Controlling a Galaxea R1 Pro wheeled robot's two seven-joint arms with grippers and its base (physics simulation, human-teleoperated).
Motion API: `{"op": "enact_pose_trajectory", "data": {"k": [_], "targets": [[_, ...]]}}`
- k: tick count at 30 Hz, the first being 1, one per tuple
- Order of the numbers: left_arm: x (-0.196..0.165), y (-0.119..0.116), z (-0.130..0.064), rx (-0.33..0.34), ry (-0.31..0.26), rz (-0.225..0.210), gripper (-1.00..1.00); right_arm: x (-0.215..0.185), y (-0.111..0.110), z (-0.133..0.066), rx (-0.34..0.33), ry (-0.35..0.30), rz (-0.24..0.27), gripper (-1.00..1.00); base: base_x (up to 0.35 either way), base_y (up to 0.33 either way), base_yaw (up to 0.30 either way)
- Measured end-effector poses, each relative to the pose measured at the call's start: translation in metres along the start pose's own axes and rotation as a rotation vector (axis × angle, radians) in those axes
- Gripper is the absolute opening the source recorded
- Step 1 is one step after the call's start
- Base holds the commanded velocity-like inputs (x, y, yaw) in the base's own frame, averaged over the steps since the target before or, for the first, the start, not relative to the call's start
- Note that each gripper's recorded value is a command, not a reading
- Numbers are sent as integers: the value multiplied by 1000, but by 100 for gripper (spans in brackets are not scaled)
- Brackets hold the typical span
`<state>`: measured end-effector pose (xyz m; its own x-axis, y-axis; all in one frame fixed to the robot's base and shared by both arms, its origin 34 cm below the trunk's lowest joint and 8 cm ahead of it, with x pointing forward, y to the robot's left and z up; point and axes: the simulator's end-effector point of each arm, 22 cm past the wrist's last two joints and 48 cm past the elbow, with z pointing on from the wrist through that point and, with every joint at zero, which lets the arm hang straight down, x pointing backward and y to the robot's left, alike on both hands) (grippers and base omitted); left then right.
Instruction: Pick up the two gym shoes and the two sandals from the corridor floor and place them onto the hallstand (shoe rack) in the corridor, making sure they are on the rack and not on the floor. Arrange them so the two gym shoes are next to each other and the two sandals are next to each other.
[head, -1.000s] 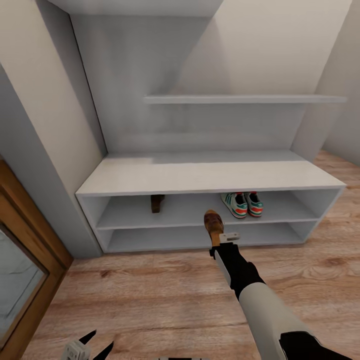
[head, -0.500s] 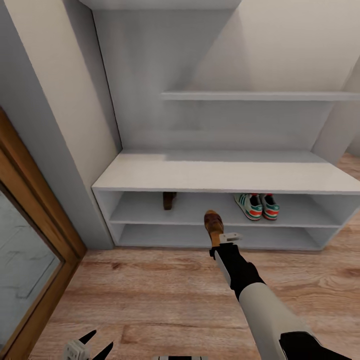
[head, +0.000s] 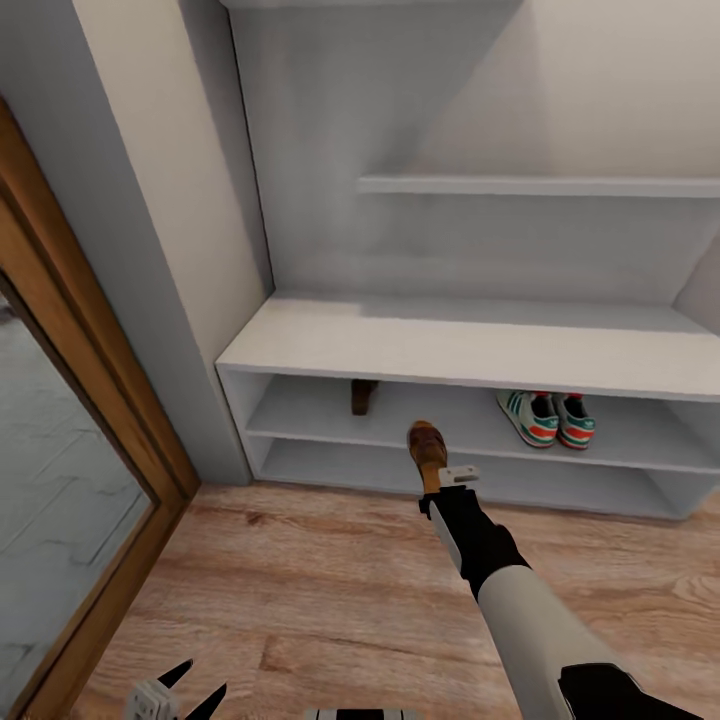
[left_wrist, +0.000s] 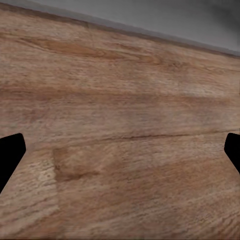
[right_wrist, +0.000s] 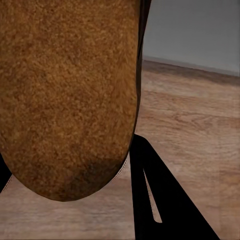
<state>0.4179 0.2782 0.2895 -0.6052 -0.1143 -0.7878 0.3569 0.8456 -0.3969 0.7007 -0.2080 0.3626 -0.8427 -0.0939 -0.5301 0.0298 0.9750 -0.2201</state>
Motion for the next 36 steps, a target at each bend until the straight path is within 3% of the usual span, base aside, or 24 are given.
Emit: {"op": "enact_pose_trajectory", "data": {"k": [9, 17, 26, 36], "targets": [[1, 0, 0, -1, 3, -2, 100, 0, 0, 1, 2, -3, 0, -100, 271, 0, 45], [1, 0, 0, 0, 2, 0, 100, 0, 0, 1, 3, -3, -1, -100, 71, 0, 1], [1, 0, 0, 0, 2, -1, 100, 0, 0, 1, 3, -2, 0, -100, 305, 0, 0], [1, 0, 0, 0, 2, -1, 100, 1, 0, 1, 3, -1, -1, -100, 105, 0, 0]]}}
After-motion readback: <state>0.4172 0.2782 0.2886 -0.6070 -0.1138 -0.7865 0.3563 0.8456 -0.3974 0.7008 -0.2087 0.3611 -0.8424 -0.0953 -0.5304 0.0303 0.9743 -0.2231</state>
